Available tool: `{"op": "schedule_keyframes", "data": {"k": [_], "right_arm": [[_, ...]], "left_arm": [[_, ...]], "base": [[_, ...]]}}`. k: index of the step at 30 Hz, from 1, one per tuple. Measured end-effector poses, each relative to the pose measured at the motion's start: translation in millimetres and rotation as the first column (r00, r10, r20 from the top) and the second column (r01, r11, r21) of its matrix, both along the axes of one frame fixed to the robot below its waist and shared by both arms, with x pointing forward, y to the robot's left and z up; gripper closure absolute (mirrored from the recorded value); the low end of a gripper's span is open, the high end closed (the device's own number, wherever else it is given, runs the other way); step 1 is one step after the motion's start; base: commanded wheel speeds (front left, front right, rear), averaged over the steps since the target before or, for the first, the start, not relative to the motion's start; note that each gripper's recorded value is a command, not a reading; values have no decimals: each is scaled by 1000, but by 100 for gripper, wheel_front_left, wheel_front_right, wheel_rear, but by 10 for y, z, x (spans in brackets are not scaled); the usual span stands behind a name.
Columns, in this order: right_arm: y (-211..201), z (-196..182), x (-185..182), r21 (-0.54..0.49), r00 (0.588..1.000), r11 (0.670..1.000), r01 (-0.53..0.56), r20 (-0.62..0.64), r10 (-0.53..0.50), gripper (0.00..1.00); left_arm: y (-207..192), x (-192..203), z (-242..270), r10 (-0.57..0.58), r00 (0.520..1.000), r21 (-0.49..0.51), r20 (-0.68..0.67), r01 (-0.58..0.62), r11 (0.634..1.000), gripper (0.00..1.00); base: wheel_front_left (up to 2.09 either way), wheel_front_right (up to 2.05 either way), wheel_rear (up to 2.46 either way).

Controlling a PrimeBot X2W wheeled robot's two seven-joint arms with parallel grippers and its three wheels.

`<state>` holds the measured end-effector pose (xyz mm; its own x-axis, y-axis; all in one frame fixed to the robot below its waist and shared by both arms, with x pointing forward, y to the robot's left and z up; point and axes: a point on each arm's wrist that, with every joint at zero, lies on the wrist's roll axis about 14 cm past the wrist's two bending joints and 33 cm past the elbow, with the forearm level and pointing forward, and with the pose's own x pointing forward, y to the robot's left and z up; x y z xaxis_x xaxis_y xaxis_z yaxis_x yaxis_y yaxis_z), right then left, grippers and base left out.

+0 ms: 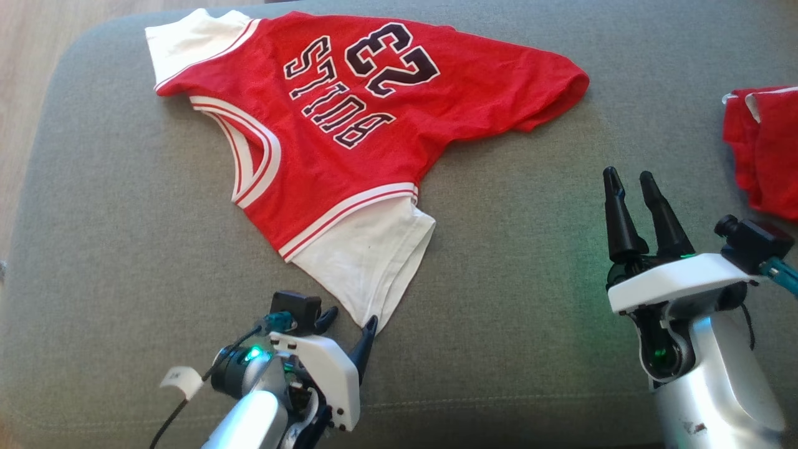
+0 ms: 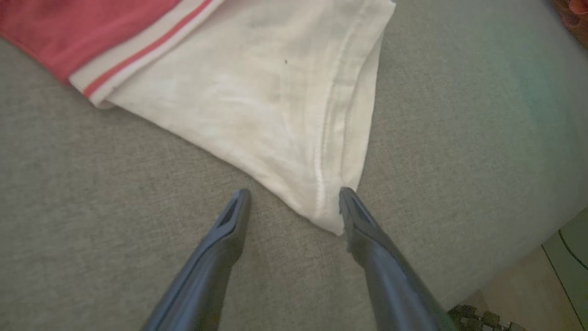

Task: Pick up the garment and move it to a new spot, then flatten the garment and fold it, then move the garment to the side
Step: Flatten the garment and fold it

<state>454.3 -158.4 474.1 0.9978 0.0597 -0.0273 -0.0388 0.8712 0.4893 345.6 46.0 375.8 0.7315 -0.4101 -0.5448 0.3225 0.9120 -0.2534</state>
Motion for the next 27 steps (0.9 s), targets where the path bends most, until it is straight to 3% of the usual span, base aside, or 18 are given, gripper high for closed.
{"op": "schedule_keyframes", "data": {"k": [11, 12, 13, 20, 27], "right_arm": [[-15, 16, 45, 3, 1000, 1000, 5, 6, -5, 0], [-18, 9, 42, 3, 1000, 1000, 5, 4, -5, 0], [-23, -1, 38, 2, 1000, 1000, 6, 1, -6, 0], [-43, 14, 27, 1, 1000, 1000, 13, 8, -13, 0], [-36, 77, 12, 5, 1000, 1000, 15, 19, -15, 0]], "left_arm": [[-101, 7, -66, -14, 996, -63, -92, 9, 998, 0], [-123, 6, -71, -26, 995, -72, -100, 19, 997, 58], [-151, -3, -79, -45, 993, -80, -112, 36, 996, 100], [-149, 26, -85, -47, 994, -84, -96, 39, 996, 100], [241, 301, 219, 118, 989, -62, 88, -113, 992, 100]], "base": [[0, 0, 0], [0, 0, 0], [0, 0, 0], [0, 0, 0], [0, 0, 0]]}}
